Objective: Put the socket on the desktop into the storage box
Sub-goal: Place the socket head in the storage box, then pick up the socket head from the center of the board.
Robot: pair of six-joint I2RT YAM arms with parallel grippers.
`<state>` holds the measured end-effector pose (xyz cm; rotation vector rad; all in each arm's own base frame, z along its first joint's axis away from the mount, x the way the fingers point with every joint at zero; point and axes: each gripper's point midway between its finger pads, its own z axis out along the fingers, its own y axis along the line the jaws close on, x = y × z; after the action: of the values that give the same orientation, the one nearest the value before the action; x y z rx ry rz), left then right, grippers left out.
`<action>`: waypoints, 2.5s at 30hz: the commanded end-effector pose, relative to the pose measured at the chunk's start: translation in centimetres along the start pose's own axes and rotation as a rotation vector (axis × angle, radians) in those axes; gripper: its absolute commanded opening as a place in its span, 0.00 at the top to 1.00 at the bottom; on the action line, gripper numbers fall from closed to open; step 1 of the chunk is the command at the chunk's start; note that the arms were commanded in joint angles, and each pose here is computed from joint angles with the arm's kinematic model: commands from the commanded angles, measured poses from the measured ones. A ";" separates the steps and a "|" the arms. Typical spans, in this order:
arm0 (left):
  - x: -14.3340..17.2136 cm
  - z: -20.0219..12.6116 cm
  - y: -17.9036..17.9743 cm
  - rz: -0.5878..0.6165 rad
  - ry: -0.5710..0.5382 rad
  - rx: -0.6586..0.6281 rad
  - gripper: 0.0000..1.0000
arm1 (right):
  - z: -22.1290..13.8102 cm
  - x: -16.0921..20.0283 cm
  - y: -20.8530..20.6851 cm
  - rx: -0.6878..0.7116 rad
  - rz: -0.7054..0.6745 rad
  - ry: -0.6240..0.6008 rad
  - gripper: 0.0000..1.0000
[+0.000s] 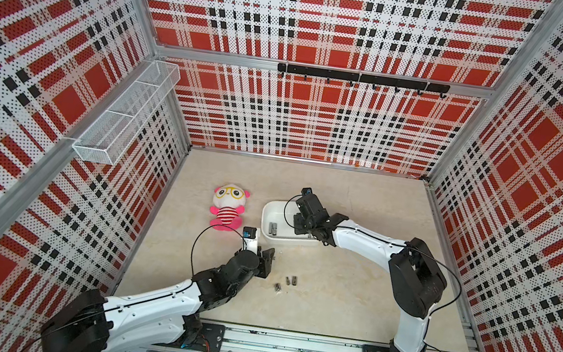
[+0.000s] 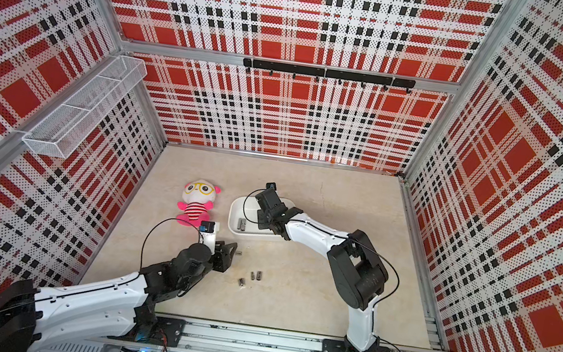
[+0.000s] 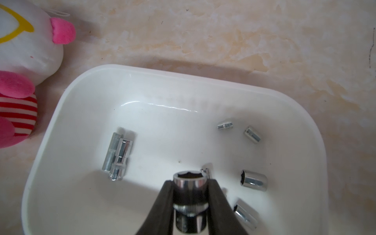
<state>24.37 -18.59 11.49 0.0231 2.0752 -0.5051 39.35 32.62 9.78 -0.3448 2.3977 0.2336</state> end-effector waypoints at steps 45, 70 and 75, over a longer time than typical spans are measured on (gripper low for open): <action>-1.4 -1.7 -1.5 0.030 -0.053 0.009 0.43 | -15.4 9.1 -7.0 -0.144 -0.029 -0.321 0.46; 9.3 -3.1 -5.5 -0.055 0.135 -0.099 0.45 | -17.4 10.0 -12.1 0.016 0.138 -0.469 0.45; 9.4 -1.2 -3.5 -0.133 0.175 -0.100 0.49 | -17.2 10.0 -12.0 0.017 0.134 -0.465 0.45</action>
<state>17.37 -22.69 6.08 -0.1263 2.2458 -0.4234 25.10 14.89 14.77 -0.1147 1.9705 0.3180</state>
